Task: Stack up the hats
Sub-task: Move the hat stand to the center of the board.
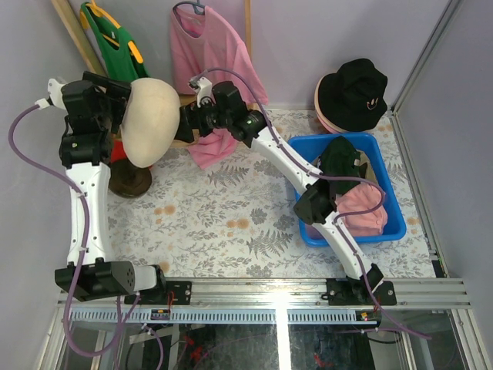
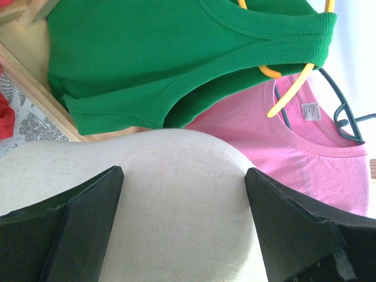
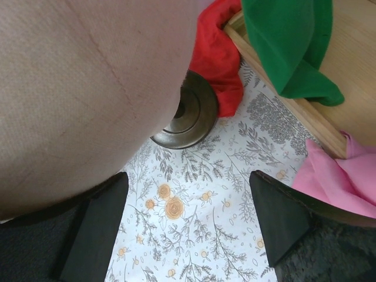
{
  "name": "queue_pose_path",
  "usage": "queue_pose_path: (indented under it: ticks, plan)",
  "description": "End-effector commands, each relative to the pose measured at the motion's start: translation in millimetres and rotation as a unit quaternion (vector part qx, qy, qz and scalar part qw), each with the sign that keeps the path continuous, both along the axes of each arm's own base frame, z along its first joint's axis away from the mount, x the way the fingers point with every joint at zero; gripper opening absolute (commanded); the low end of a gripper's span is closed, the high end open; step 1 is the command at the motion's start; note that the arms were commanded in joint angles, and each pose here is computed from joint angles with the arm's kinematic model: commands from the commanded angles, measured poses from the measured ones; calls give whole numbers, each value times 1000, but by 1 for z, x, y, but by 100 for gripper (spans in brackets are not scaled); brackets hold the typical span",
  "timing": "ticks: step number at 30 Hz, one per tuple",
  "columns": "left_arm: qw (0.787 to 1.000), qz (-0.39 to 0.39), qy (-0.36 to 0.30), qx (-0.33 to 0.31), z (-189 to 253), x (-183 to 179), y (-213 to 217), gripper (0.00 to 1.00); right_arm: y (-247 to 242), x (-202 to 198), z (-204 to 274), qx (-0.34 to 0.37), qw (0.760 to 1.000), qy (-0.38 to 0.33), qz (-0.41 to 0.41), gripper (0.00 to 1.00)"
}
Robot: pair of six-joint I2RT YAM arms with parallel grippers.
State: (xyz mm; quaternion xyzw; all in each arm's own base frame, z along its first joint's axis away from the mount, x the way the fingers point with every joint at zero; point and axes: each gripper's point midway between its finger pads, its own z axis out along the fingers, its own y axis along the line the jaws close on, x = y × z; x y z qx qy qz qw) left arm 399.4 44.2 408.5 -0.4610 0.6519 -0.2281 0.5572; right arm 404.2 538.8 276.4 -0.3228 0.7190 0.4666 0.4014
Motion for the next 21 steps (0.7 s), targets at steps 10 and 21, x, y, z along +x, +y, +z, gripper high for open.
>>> queue_pose_path:
  ticks: [10, 21]
  plan:
    - [955, -251, 111, -110, -38, -24, -159, 80, -35, -85, 269, 253, 945, -206, 28, 91]
    - [943, -298, 101, -112, -26, -19, -215, 80, -64, -85, 285, 234, 946, -226, 14, 91]
